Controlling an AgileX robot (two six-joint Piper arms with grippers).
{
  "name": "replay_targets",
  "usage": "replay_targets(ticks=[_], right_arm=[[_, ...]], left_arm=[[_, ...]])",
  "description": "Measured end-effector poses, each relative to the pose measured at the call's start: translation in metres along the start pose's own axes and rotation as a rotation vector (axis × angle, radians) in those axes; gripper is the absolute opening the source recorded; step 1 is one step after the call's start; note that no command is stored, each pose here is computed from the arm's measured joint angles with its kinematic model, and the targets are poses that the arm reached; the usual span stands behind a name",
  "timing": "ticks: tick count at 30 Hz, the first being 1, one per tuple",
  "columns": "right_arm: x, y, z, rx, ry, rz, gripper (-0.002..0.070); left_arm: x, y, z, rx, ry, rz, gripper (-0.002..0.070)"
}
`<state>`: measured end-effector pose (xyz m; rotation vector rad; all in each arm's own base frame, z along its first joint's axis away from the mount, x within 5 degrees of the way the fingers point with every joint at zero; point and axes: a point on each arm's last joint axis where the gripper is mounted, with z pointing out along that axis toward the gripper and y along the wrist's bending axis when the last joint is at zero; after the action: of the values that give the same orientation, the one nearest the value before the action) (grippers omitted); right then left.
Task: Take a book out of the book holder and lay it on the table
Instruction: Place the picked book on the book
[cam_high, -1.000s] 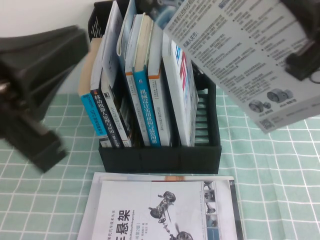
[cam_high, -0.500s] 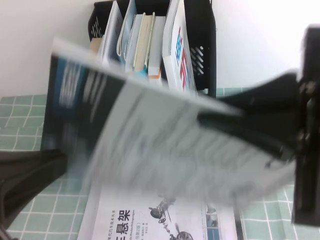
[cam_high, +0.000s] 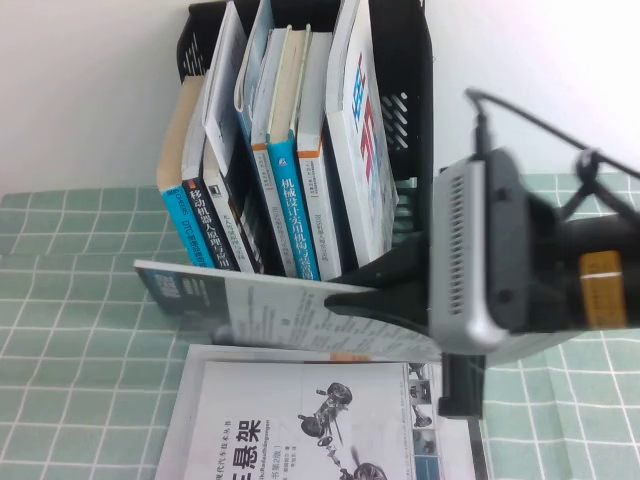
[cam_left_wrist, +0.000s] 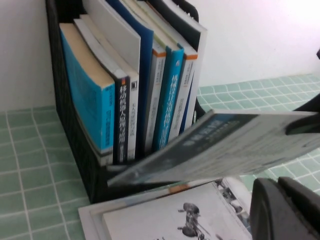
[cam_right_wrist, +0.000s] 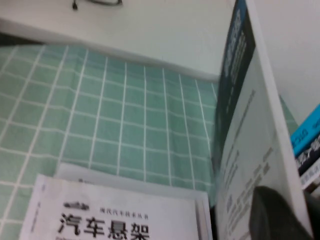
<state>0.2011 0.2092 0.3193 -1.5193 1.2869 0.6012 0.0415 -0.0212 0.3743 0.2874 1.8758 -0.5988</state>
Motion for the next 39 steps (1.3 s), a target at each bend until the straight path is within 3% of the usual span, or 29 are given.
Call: replay_targets(ticks=[9,21,31,39], right_arm=[[0.043,-0.011,0.034,0.011,0.143,-0.133,0.0024],[0.038,-0.03,0.034,0.114,0.187,-0.301,0.0023],[0.037,-0.052,0.055,0.125,0.175,-0.32,0.0023],[0.056,-0.051,0.071,0.085,0.207,-0.292,0.0023]], left_arm=[[0.023,0.007,0.011,-0.039,0.093,-0.032,-0.0003],[0.024,0.007,0.012,-0.042,0.097,-0.05,-0.0003],[0.024,0.007,0.012,-0.042,0.097,-0.057,-0.0003],[0.024,0.007,0.012,-0.042,0.097,-0.057,-0.0003]])
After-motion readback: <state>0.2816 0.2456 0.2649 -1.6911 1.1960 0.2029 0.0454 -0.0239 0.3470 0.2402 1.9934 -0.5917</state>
